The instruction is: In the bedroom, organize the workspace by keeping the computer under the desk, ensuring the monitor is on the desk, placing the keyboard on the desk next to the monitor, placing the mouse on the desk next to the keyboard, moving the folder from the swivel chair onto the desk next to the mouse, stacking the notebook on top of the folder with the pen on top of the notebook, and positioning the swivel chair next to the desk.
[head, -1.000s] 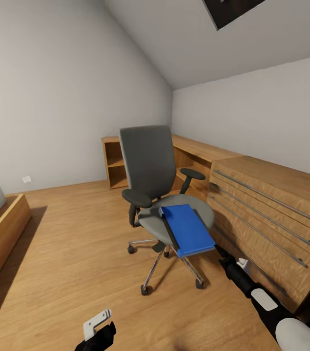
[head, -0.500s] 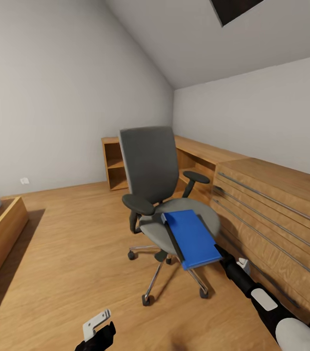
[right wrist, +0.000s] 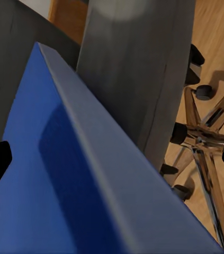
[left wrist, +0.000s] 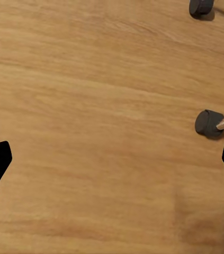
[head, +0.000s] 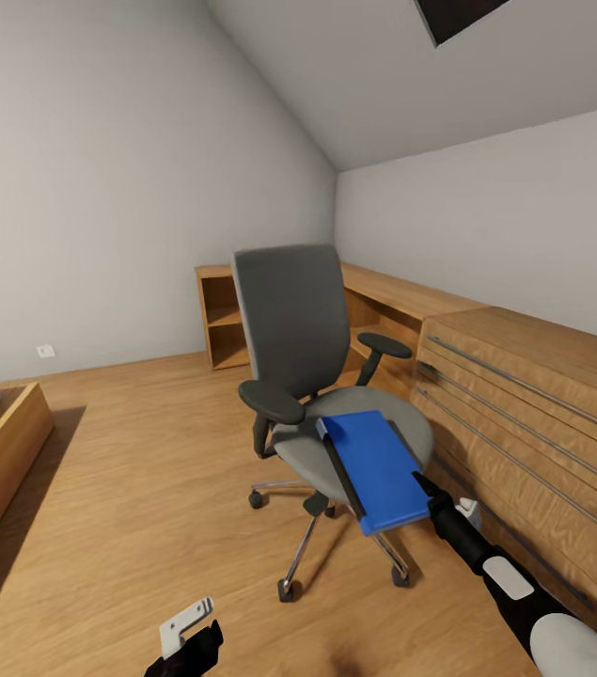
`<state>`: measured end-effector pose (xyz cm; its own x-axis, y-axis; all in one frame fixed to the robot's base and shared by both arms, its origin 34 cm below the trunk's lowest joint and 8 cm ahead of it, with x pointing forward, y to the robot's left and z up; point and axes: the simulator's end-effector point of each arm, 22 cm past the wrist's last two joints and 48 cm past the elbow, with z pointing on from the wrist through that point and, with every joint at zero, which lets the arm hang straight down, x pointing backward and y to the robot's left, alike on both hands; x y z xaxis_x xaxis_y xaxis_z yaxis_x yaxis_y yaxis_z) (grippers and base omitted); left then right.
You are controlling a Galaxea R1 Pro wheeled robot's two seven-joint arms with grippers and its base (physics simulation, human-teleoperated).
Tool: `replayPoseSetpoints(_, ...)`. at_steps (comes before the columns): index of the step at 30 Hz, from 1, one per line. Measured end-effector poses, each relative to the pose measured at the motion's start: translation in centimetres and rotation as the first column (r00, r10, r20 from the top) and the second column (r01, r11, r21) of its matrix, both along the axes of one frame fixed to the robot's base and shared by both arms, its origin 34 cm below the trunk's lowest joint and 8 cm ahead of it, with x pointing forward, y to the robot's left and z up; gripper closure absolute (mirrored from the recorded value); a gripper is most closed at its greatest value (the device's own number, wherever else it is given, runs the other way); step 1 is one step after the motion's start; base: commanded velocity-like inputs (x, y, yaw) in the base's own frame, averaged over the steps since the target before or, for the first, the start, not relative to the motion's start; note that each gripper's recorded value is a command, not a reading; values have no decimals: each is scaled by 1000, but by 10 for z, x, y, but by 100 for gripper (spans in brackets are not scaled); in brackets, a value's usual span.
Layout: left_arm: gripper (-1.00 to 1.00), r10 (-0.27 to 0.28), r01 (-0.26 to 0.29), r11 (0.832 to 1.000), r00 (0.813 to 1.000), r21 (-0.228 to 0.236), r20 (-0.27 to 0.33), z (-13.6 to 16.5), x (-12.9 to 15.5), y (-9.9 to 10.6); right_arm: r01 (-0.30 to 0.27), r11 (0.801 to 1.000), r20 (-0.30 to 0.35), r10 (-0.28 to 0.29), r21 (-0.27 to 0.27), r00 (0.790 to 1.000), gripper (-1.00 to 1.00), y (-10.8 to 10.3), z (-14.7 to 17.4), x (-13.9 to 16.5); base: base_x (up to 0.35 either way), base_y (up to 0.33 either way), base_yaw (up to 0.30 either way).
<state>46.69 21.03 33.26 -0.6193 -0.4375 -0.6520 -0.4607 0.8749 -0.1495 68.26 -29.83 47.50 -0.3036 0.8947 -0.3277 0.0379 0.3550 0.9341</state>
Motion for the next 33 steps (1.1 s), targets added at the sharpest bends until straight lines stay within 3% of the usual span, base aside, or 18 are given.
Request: replayPoseSetpoints(33, -100, 0, 0, 1000, 1000, 0, 0, 0, 0, 0, -6, 1000, -1, 6, 5, 1000, -100, 5, -1, 0, -31, 0, 0)
